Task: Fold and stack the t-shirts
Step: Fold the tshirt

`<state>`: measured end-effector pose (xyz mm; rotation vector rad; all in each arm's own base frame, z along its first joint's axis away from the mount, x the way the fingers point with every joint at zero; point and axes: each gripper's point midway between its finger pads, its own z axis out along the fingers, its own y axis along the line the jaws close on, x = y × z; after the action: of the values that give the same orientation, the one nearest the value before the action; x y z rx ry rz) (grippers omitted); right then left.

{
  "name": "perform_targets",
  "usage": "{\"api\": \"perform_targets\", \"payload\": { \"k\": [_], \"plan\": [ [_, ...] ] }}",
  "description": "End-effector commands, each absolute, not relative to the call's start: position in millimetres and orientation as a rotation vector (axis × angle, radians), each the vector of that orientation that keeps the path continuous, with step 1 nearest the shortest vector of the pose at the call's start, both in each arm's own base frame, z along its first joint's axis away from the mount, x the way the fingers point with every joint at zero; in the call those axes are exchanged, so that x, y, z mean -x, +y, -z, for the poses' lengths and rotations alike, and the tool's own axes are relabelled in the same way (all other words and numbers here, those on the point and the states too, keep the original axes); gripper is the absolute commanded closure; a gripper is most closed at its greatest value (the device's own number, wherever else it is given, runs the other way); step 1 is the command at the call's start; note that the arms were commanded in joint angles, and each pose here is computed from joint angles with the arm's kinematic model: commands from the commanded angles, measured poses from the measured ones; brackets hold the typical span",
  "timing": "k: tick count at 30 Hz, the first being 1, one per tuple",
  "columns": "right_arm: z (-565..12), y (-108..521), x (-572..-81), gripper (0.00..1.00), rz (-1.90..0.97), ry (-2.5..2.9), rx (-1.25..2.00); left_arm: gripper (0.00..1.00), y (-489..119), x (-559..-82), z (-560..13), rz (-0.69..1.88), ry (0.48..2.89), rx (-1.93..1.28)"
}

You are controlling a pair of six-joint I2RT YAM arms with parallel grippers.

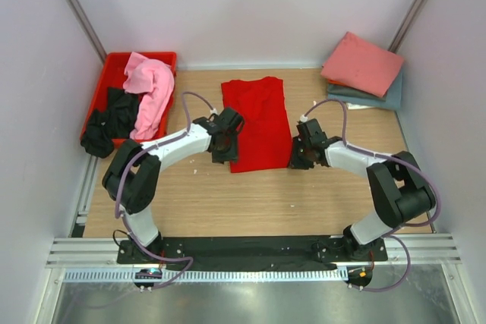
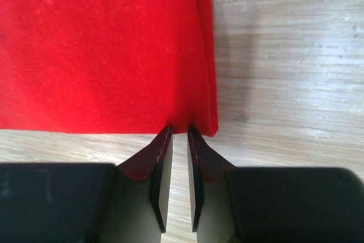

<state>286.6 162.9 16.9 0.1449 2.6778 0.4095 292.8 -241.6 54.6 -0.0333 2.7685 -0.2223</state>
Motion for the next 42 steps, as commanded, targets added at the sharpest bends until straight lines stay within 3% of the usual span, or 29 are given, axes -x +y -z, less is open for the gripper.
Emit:
{"api": "perform_targets", "payload": {
  "k": [1,4,6,7,9,10,13,15,17,24,32,36,38,42],
  "plan": [
    [11.7,151.0,-246.7,0.77,-0.336,2.752,-0.190,0.57,-248.2,-293.6,-64.3,0.286,2.706,0.050],
    [3.6,152.2,-234.3,0.76,-0.325,2.748,-0.167,0.57,-240.5,-282.8,-61.2,0.262,2.710,0.057],
    [-15.6,155.9,-236.3,0.69,-0.315,2.698,-0.131,0.57,-235.4,-276.1,-66.3,0.264,2.694,0.065],
    [-27.5,153.6,-239.3,0.54,-0.286,2.681,-0.129,0.57,-233.2,-275.7,-68.2,0.252,2.680,0.073],
    [-54.1,153.8,-243.2,0.39,-0.303,2.615,-0.117,0.55,-228.0,-272.0,-73.1,0.259,2.661,0.092],
    [-64.1,147.1,-246.8,0.22,-0.265,2.583,-0.132,0.54,-228.1,-274.2,-74.9,0.273,2.639,0.102],
    [-80.9,137.9,-255.6,0.05,-0.238,2.497,-0.166,0.45,-236.1,-272.9,-73.4,0.371,2.604,0.125],
    [-79.5,135.9,-261.5,0.04,-0.239,2.485,-0.177,0.37,-239.8,-269.2,-65.3,0.425,2.598,0.141],
    [-67.2,138.0,-263.2,0.04,-0.244,2.521,-0.173,0.36,-252.4,-274.3,-66.2,0.518,2.560,0.170],
    [-31.0,139.0,-282.5,0.12,-0.291,2.576,-0.217,0.39,-248.1,-279.1,-34.1,0.482,2.555,0.271],
    [-6.0,137.6,-294.8,0.32,-0.330,2.601,-0.258,0.44,-241.4,-282.7,-18.1,0.418,2.554,0.296],
    [1.5,143.6,-289.8,0.46,-0.374,2.629,-0.251,0.46,-235.9,-282.7,-15.3,0.389,2.550,0.300],
    [0.9,143.6,-290.1,0.48,-0.377,2.628,-0.257,0.48,-236.0,-282.3,-12.9,0.386,2.552,0.303],
    [3.4,146.0,-288.3,0.67,-0.396,2.636,-0.271,0.57,-237.3,-283.6,-6.2,0.385,2.558,0.309]
  ]
}}
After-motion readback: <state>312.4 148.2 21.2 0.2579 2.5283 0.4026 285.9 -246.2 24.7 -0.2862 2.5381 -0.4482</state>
